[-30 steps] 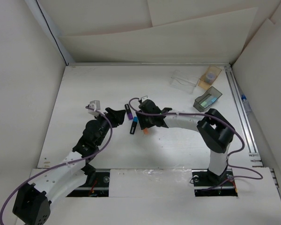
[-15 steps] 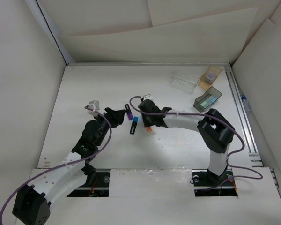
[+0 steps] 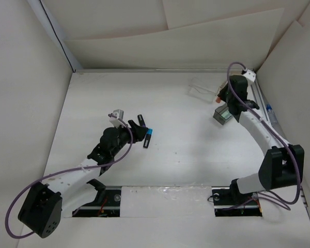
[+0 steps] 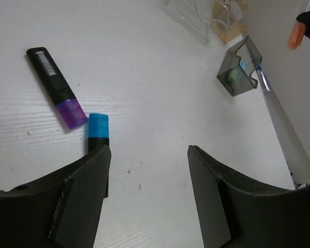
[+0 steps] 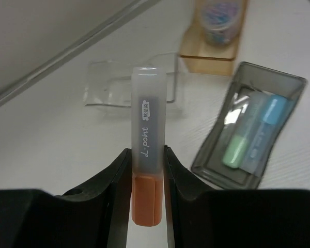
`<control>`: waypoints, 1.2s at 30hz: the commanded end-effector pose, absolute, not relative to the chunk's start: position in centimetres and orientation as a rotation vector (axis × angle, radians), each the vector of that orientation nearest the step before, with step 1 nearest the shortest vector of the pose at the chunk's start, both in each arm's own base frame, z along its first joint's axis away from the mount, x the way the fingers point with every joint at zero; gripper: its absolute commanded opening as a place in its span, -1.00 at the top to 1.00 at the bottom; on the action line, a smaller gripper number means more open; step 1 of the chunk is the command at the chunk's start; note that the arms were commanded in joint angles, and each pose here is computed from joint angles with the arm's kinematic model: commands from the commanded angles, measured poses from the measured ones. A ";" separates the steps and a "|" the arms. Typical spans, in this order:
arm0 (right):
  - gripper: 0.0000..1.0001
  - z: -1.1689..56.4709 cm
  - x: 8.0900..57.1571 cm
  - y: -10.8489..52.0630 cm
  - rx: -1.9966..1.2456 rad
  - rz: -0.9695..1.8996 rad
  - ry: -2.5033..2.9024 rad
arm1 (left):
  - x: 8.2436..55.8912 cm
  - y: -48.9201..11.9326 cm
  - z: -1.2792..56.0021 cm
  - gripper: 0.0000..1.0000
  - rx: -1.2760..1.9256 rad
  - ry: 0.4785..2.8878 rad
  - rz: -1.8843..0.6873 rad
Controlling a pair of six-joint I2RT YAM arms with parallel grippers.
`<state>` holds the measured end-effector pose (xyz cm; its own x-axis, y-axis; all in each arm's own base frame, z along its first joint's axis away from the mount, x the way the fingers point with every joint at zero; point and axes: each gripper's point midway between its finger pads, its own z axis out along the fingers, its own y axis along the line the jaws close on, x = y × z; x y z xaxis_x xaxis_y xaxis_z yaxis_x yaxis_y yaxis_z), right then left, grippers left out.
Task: Sort the stationery into containers
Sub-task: Place the pen in the storage box.
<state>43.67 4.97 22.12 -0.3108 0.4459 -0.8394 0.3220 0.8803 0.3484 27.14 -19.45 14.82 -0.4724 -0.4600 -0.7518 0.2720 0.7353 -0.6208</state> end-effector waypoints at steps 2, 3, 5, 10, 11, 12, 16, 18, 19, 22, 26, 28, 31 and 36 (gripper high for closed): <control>0.94 19.7 44.2 -0.6 0.775 0.074 1.882 | 27.4 -21.4 19.2 -0.17 -0.052 1.758 -0.970; 0.94 19.4 44.5 -2.3 0.817 0.082 1.871 | 27.4 -21.3 19.2 -0.17 -0.043 1.757 -0.963; 0.94 17.8 44.7 -3.7 0.866 0.054 1.888 | 27.4 -21.3 19.5 -0.19 -0.043 1.746 -0.967; 0.94 16.0 45.0 -5.7 0.925 0.015 1.904 | 27.4 -21.3 19.5 -0.19 -0.043 1.746 -0.967; 0.90 16.0 44.9 -6.2 0.935 0.008 1.899 | 27.4 -21.3 19.5 -0.19 -0.043 1.746 -0.967; 0.83 15.1 45.2 -6.2 0.938 0.002 1.913 | 27.4 -21.3 19.5 -0.19 -0.043 1.746 -0.967; 0.73 13.6 45.4 -5.8 0.947 0.018 1.951 | 27.4 -21.3 19.2 -0.19 -0.043 1.756 -0.964; 0.69 13.0 45.5 -5.4 0.952 0.040 1.966 | 27.4 -21.3 19.2 -0.19 -0.043 1.756 -0.964; 0.64 12.5 45.5 -5.4 0.954 0.036 1.976 | 27.4 -21.3 19.2 -0.19 -0.043 1.756 -0.964; 0.52 12.5 45.7 -5.9 0.963 0.031 1.972 | 27.4 -21.3 19.2 -0.19 -0.043 1.756 -0.964; 0.29 12.5 45.7 -5.9 0.964 0.031 1.972 | 27.4 -21.3 19.2 -0.19 -0.043 1.756 -0.964; 0.18 13.1 45.7 -5.9 0.961 0.036 1.960 | 27.5 -21.2 19.2 -0.19 -0.051 1.754 -0.956; 0.00 13.9 45.6 -5.9 0.947 0.039 1.946 | 27.5 -21.2 19.2 -0.19 -0.051 1.754 -0.956; -0.10 15.9 45.4 -5.7 0.914 0.041 1.912 | 27.5 -21.2 19.2 -0.19 -0.051 1.754 -0.956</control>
